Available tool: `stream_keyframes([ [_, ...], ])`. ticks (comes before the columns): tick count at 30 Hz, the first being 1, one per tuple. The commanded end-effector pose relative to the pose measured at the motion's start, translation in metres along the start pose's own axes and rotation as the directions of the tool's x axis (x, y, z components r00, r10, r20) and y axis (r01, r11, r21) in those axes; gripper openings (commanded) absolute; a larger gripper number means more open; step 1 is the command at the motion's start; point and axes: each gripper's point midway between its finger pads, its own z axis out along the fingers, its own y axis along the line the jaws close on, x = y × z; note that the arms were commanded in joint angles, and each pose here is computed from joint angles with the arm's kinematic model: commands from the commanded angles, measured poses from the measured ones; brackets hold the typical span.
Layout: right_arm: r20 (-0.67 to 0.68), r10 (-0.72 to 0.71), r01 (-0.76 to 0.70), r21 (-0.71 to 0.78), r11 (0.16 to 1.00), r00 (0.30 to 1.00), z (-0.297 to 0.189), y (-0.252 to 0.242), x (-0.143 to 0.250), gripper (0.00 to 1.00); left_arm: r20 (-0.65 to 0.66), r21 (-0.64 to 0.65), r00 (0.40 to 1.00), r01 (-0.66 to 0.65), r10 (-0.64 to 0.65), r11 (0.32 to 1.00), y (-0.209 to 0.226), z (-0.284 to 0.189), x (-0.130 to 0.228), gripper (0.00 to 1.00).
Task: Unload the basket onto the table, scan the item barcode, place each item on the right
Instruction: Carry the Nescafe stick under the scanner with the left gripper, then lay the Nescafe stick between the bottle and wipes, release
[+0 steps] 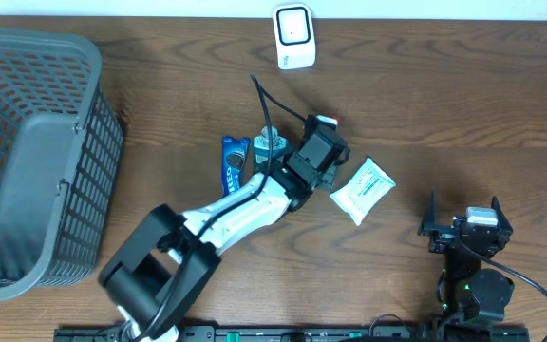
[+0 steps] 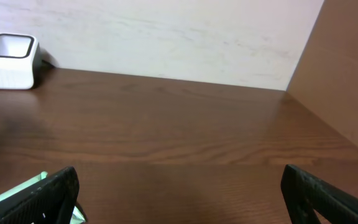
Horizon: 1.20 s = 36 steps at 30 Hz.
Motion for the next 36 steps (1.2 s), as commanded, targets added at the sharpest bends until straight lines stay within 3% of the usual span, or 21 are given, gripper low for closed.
stream_keyframes([
  [1,0.002,0.006,-0.006,-0.004,1.000,1.000,0.000,0.001,0.000,0.99,-0.065,-0.069,0.997,0.024,-0.029,0.997,0.013,0.021,0.025,0.07],
  [2,0.002,0.006,-0.006,-0.003,1.000,1.000,0.000,0.001,0.000,0.99,-0.075,-0.068,0.997,0.025,-0.030,0.997,0.012,0.023,0.028,0.07],
  [5,0.002,0.006,-0.006,-0.003,1.000,1.000,0.000,0.001,0.000,0.99,-0.086,-0.024,0.996,0.031,-0.033,0.999,0.004,0.020,0.028,0.58],
  [6,0.002,0.006,-0.006,-0.004,1.000,1.000,0.000,0.001,0.000,0.99,-0.076,-0.020,0.996,0.033,-0.035,0.999,0.003,0.017,0.024,0.69],
  [8,0.002,0.006,-0.006,-0.004,1.000,1.000,0.000,0.001,0.000,0.99,-0.058,-0.009,0.998,0.025,-0.025,1.000,0.001,0.010,0.017,0.82],
  [10,0.002,0.006,-0.006,-0.004,1.000,1.000,0.000,0.001,0.000,0.99,-0.030,0.004,1.000,0.007,-0.007,1.000,-0.001,0.001,0.007,0.88],
  [14,0.002,0.006,-0.006,-0.003,1.000,1.000,0.000,0.001,0.000,0.99,0.022,0.020,1.000,0.007,-0.007,1.000,-0.004,-0.016,-0.010,0.88],
  [15,0.002,0.006,-0.006,-0.004,1.000,1.000,0.000,0.001,0.000,0.99,0.029,0.024,1.000,0.008,-0.009,1.000,-0.005,-0.018,-0.012,0.81],
  [18,0.002,0.006,-0.006,-0.003,1.000,1.000,0.000,0.001,0.000,0.99,0.029,0.026,1.000,0.009,-0.010,1.000,-0.005,-0.018,-0.012,0.33],
  [19,0.002,0.006,-0.006,-0.004,1.000,1.000,0.000,0.001,0.000,0.99,0.024,0.033,1.000,0.007,-0.007,0.999,-0.007,-0.018,-0.011,0.24],
  [20,0.002,0.006,-0.006,-0.004,1.000,1.000,0.000,0.001,0.000,0.99,0.023,0.037,1.000,0.004,-0.005,0.999,-0.009,-0.018,-0.010,0.19],
  [23,0.002,0.006,-0.006,-0.003,1.000,1.000,0.000,0.001,0.000,0.99,0.024,0.051,1.000,-0.010,0.009,0.999,-0.017,-0.019,-0.008,0.19],
  [25,0.002,0.006,-0.006,-0.003,1.000,1.000,0.000,0.001,0.000,0.99,0.026,0.059,0.999,-0.033,0.031,0.998,-0.023,-0.021,-0.006,0.07],
  [31,0.002,0.006,-0.006,-0.003,1.000,1.000,0.000,0.001,0.000,0.99,0.090,0.119,0.983,-0.168,0.158,0.979,-0.059,-0.041,-0.015,0.07],
  [33,0.002,0.006,-0.006,-0.004,1.000,1.000,0.000,0.001,0.000,0.99,0.138,0.138,0.971,-0.215,0.196,0.967,-0.071,-0.057,-0.027,0.17],
  [34,0.002,0.006,-0.006,-0.003,1.000,1.000,0.000,0.001,0.000,0.99,0.193,0.151,0.955,-0.256,0.226,0.955,-0.080,-0.075,-0.042,0.44],
  [36,0.002,0.006,-0.006,-0.003,1.000,1.000,0.000,0.001,0.000,0.99,0.262,0.153,0.934,-0.290,0.244,0.945,-0.084,-0.098,-0.062,0.74],
])
